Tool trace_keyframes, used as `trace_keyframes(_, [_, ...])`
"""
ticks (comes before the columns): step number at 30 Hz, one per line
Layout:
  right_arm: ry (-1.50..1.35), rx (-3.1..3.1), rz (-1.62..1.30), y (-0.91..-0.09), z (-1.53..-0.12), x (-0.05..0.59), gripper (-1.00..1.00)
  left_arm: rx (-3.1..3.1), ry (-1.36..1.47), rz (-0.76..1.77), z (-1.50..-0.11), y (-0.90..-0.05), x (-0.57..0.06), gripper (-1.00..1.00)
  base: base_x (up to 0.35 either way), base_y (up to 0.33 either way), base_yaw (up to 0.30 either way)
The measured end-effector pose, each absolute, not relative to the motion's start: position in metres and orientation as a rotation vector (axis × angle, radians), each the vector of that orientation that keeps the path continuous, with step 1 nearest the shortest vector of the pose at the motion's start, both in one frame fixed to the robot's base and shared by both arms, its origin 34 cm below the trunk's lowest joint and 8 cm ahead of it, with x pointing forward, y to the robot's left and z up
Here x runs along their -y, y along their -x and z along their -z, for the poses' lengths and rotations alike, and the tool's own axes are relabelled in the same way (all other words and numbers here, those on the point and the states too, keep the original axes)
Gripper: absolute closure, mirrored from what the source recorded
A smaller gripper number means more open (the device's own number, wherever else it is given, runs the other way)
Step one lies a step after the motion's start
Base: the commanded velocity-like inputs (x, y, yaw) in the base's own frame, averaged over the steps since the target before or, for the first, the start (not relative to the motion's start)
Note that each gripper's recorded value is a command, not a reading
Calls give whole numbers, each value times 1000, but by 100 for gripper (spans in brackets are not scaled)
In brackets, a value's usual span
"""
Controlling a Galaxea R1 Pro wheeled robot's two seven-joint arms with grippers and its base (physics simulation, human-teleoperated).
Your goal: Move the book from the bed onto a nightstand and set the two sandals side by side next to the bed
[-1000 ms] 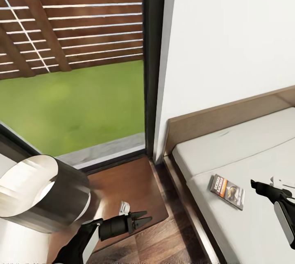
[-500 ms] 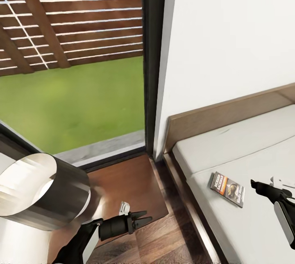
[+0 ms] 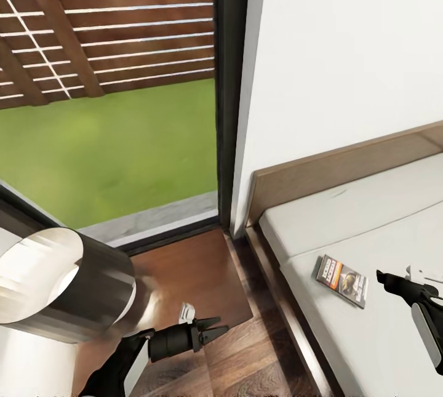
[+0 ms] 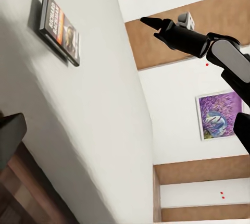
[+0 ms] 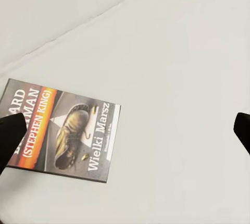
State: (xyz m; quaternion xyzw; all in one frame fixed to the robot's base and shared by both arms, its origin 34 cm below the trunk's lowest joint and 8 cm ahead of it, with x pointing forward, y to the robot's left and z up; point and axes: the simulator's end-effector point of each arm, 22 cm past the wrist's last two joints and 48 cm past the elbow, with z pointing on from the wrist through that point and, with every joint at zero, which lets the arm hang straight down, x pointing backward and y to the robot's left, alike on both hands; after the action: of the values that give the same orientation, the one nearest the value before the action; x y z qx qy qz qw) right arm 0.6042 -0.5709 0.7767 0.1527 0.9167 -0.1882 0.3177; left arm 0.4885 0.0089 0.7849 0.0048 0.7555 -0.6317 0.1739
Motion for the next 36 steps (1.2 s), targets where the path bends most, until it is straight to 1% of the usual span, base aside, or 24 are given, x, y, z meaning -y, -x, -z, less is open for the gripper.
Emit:
trace_keyframes(9, [-389,-2418,496,-605,-773,568,-100,-2149,-5,1795,-781,-486,-9,-100,0,0,3])
trace_keyframes(15, [-407,-2436,447,-607,-754,525,-100,-2150,-6,1795,-781,-486,-9,-100,0,0,0])
trace_keyframes(18, [-417,-2437,444,-607,-751,518,-100,-2150,-7,1795,-781,-486,-9,-100,0,0,0])
trace_keyframes(20, [-423,-2391,434,-627,-760,516,-100,-2150,-8,1795,-781,-486,-9,-100,0,0,0])
trace_keyframes(23, [-456,-2313,398,-681,-782,516,-100,-2150,-9,1797,-781,-486,-8,-100,0,0,0])
trace_keyframes(27, [-508,-2314,357,-717,-783,513,-100,-2150,-9,1798,-781,-485,-8,-100,0,0,0])
trace_keyframes(36, [-551,-2381,321,-732,-764,504,-100,-2150,-10,1798,-781,-485,-7,-100,0,0,0])
